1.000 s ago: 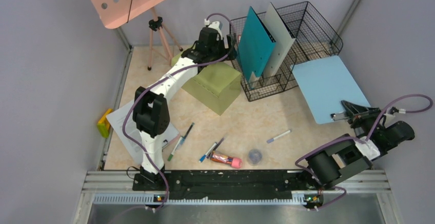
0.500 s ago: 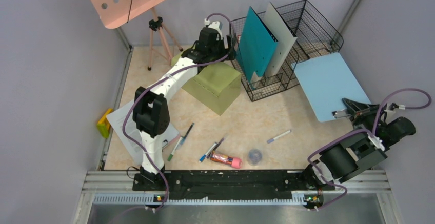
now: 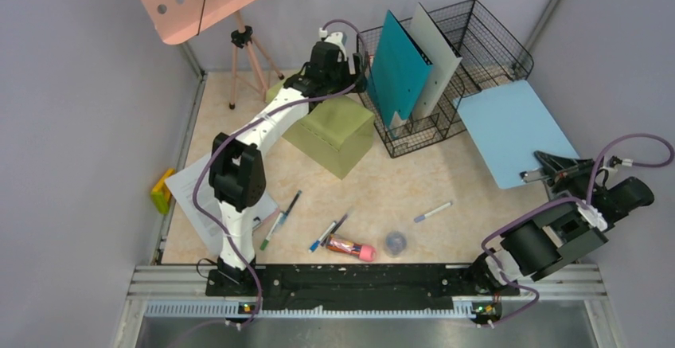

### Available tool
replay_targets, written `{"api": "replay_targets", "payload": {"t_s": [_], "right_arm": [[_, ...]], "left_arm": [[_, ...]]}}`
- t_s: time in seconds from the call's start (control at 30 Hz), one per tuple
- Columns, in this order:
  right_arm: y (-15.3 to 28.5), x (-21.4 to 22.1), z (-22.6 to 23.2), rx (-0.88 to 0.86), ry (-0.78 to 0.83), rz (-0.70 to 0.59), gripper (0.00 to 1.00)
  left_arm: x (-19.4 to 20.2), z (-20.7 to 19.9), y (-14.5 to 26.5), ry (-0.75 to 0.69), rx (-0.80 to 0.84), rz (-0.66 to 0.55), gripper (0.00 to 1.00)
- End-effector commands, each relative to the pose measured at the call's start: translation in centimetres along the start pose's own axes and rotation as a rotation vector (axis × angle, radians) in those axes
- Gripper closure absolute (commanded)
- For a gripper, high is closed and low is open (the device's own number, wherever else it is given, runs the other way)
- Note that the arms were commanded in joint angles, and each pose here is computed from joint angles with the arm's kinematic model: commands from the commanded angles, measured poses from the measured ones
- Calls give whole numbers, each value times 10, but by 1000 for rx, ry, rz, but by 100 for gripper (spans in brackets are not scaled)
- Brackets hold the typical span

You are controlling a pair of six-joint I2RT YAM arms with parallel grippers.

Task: Organize the desk
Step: Place the folder in the storage box.

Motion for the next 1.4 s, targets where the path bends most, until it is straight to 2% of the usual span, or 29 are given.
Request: {"api": "replay_targets", "payload": {"t_s": [0.0, 0.33, 0.6, 0.73, 0.97, 1.13, 1.3, 1.37], "right_arm": [[-4, -2, 18, -40, 67, 77, 100], [-5, -8, 16, -36, 80, 74, 100], [-6, -12, 13, -27, 75, 70, 100], [-7, -14, 9, -11, 77, 71, 100], [-8, -13, 2, 8, 42, 55, 100], [-7, -10, -2, 24, 26, 52, 100], [-7, -8, -9, 43, 3, 51, 100], [-7, -6, -11, 47, 2, 37, 100]], "left_arm": [[2, -4, -7, -4, 14, 18, 14], [0, -24, -21, -58, 46, 9, 13], [0, -8, -58, -64, -75, -29, 19], [5, -2, -71, -66, -104, -35, 27], [13, -3, -77, -73, -84, -14, 57], [14, -4, -74, -100, -70, -5, 74], [11, -4, -68, -123, -73, -9, 99], [10, -5, -66, -130, -68, -10, 100]]}}
Point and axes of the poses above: each gripper's point midway between its finger pads, its own y axis back along the fingers, its own z axis along the line the jaws close on, x = y × z, the point moved 1 cm from there along y, back along the fingers, and after that the axes turned 1 degree about -y, right-handed, at the moved point
